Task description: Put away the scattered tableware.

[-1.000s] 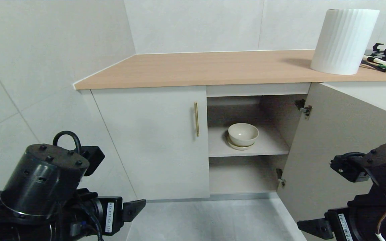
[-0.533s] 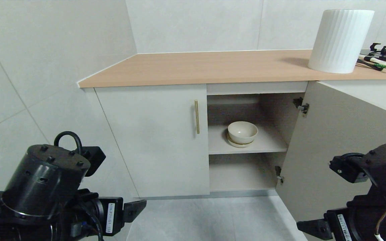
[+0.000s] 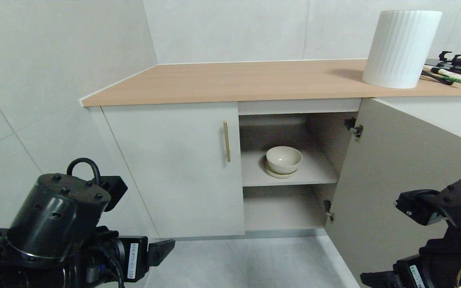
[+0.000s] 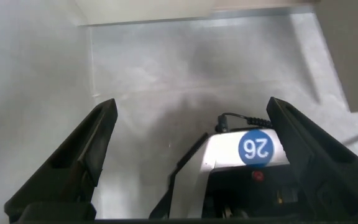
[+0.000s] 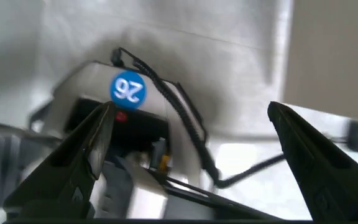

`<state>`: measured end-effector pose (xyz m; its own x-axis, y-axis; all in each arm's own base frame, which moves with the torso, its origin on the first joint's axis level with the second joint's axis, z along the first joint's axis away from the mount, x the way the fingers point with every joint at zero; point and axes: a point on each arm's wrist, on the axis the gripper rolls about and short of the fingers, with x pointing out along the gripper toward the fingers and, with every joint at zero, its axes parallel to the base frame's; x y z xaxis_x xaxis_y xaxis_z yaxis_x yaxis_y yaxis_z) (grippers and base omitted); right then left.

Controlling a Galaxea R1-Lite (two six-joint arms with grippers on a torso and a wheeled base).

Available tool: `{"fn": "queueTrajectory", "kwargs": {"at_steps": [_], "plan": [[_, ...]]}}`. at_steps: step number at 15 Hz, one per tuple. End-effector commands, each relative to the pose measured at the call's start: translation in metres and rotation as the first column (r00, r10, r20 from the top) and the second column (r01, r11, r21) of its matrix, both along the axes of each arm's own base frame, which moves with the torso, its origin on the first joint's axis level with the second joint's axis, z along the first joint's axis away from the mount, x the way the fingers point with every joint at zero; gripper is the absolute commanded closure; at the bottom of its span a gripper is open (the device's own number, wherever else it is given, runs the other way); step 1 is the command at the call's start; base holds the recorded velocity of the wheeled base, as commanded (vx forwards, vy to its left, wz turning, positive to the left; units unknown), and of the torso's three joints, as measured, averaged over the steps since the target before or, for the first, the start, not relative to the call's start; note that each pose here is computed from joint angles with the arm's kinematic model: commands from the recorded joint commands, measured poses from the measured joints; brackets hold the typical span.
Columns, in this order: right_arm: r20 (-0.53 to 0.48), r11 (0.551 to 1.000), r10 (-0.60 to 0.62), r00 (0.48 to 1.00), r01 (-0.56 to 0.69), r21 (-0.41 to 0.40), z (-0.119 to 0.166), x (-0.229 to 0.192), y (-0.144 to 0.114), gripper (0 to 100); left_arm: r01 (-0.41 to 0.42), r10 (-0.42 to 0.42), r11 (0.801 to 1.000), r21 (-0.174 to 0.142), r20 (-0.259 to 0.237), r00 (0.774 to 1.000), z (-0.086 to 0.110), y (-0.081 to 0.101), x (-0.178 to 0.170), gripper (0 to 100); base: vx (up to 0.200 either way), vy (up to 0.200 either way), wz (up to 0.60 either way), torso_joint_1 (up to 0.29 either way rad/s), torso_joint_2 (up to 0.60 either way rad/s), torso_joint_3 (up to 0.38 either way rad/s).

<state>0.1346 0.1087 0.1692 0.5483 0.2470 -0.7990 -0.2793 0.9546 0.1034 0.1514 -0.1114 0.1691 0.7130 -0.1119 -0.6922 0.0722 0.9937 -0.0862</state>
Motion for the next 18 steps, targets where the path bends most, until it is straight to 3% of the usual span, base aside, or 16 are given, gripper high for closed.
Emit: {"fn": "queueTrajectory", "kwargs": {"at_steps": [1, 5, 8, 10, 12, 15, 18], "plan": [[-0.009, 0.999, 0.031, 0.999, -0.032, -0.025, -0.002, -0.009, -0.006, 0, -0.001, 0.001, 1.0, 0.002, -0.003, 1.0, -0.001, 0.0, 0.0, 0, 0.0, -0.2, 0.0, -0.002, 0.0, 0.007], [-0.092, 0.984, 0.133, 0.987, -0.143, -0.105, 0.001, -0.034, -0.012, 0, -0.004, 0.004, 1.0, 0.001, -0.003, 1.0, -0.001, 0.0, 0.001, 0, 0.0, -0.2, 0.0, 0.001, 0.0, 0.004], [-0.129, 0.957, 0.21, 0.969, -0.231, -0.177, 0.007, -0.054, -0.03, 0, -0.004, 0.004, 1.0, 0.001, -0.003, 1.0, -0.001, 0.0, 0.001, 0, 0.0, -0.2, 0.0, -0.001, 0.0, 0.002], [-0.127, 0.956, 0.211, 0.969, -0.232, -0.181, 0.015, -0.062, -0.038, 0, -0.003, 0.003, 1.0, 0.002, -0.003, 1.0, -0.001, 0.0, 0.001, 0, 0.0, -0.2, 0.0, 0.0, 0.0, -0.002], [-0.102, 0.962, 0.184, 0.978, -0.201, -0.186, 0.024, -0.069, -0.049, 0, 0.0, 0.0, 1.0, -0.002, 0.0, 1.0, 0.0, 0.0, 0.0, 0, 0.0, 0.0, 0.0, 0.0, 0.0, 0.0], [-0.046, 0.971, 0.039, 0.998, -0.049, -0.234, 0.029, -0.062, -0.058, 0, -0.002, 0.002, 1.0, -0.002, 0.0, 1.0, 0.0, 0.001, 0.0, 0, 0.0, 0.0, 0.0, 0.0, 0.0, 0.0], [-0.006, 0.972, -0.085, 0.996, 0.081, -0.222, 0.04, -0.051, -0.066, 0, -0.002, 0.002, 1.0, -0.003, 0.002, 1.0, 0.0, 0.001, 0.0, 0, 0.0, 0.0, 0.0, 0.0, 0.0, 0.0]]}}
